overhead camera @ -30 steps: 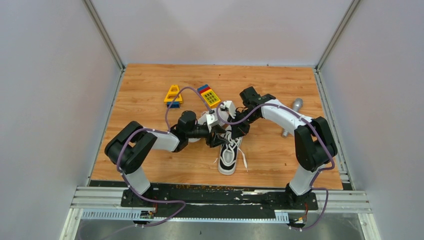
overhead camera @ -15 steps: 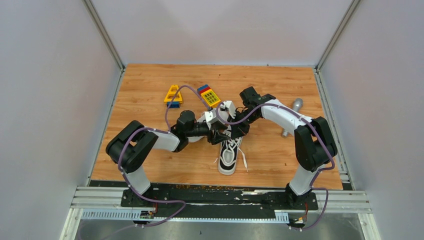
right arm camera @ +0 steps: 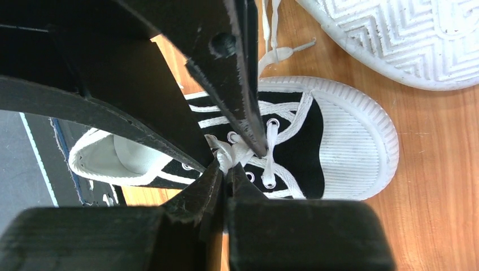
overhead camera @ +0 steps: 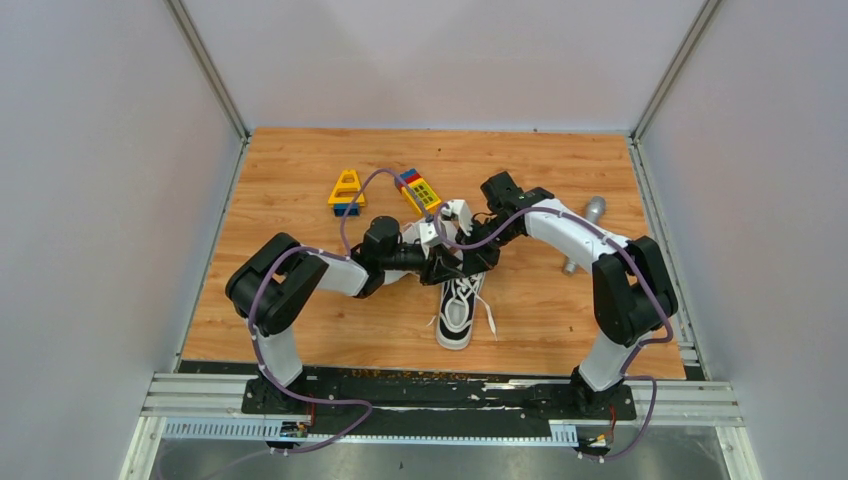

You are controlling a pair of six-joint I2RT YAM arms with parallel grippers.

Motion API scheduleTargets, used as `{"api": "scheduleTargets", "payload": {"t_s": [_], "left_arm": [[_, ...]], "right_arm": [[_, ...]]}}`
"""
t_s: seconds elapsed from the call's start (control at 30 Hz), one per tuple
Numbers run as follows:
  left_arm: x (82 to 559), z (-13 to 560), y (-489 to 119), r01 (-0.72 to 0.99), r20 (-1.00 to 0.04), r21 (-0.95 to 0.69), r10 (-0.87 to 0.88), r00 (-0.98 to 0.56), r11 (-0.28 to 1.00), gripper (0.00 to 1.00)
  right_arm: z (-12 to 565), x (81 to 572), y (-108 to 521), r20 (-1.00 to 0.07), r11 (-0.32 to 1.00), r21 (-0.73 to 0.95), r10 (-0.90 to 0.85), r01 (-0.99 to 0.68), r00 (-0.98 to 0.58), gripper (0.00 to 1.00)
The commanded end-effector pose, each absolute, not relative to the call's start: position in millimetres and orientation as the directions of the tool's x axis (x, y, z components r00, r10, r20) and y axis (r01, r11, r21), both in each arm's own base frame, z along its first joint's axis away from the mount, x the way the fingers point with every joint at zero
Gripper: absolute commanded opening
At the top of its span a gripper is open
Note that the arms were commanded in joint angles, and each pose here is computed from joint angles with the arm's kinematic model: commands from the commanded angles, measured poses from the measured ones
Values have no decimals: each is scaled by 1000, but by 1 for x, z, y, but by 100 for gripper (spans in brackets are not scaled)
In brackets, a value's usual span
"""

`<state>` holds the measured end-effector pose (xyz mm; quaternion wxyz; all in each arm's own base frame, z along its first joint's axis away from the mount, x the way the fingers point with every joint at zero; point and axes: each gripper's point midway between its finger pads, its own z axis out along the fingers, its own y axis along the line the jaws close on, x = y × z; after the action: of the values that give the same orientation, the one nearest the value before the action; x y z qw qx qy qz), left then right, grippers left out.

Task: Tie the shoes
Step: Cross the shoelace with the shoelace.

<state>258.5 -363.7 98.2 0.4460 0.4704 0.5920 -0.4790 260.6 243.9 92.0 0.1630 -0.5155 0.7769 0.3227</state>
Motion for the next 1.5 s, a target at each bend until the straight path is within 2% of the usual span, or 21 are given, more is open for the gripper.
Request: {"api": "scheduleTargets", "payload": {"t_s": [0.0, 0.1, 0.33, 0.43, 0.63, 0.87, 1.0, 1.17, 1.27, 1.47], "left_arm": [[260, 103, -370, 991, -984, -117, 125, -125, 67, 38], [259, 103, -370, 990, -983, -125, 129, -133, 64, 30], [265, 94, -365, 986, -975, -118, 174, -137, 116, 0], [273, 88, -361, 983, -973, -84, 199, -117, 164, 0], [279, 87, -362, 979, -973, -60, 209, -101, 194, 0], [278, 87, -365, 975, -974, -57, 201, -102, 215, 0], [278, 99, -367, 974, -986, -60, 141, -92, 219, 0], [274, 107, -370, 971, -991, -89, 79, -109, 224, 0], [272, 108, -372, 971, -992, -89, 63, -105, 223, 0], [264, 110, -371, 976, -994, -89, 48, -101, 200, 0]], "right_arm": [[116, 267, 250, -649, 234, 295, -663, -927, -374, 0], [115, 267, 249, -648, 234, 292, -665, -927, -372, 0], [117, 265, 249, -640, 240, 302, -666, -922, -383, 0], [119, 258, 247, -617, 238, 340, -674, -910, -407, 1], [123, 241, 248, -560, 221, 461, -679, -859, -475, 16], [127, 236, 251, -489, 241, 596, -647, -766, -584, 24], [131, 249, 240, -482, 284, 591, -625, -755, -613, 30], [165, 290, 207, -546, 357, 569, -509, -741, -665, 34], [141, 306, 191, -549, 411, 514, -517, -752, -657, 34], [85, 333, 197, -561, 427, 427, -566, -797, -604, 32]]}}
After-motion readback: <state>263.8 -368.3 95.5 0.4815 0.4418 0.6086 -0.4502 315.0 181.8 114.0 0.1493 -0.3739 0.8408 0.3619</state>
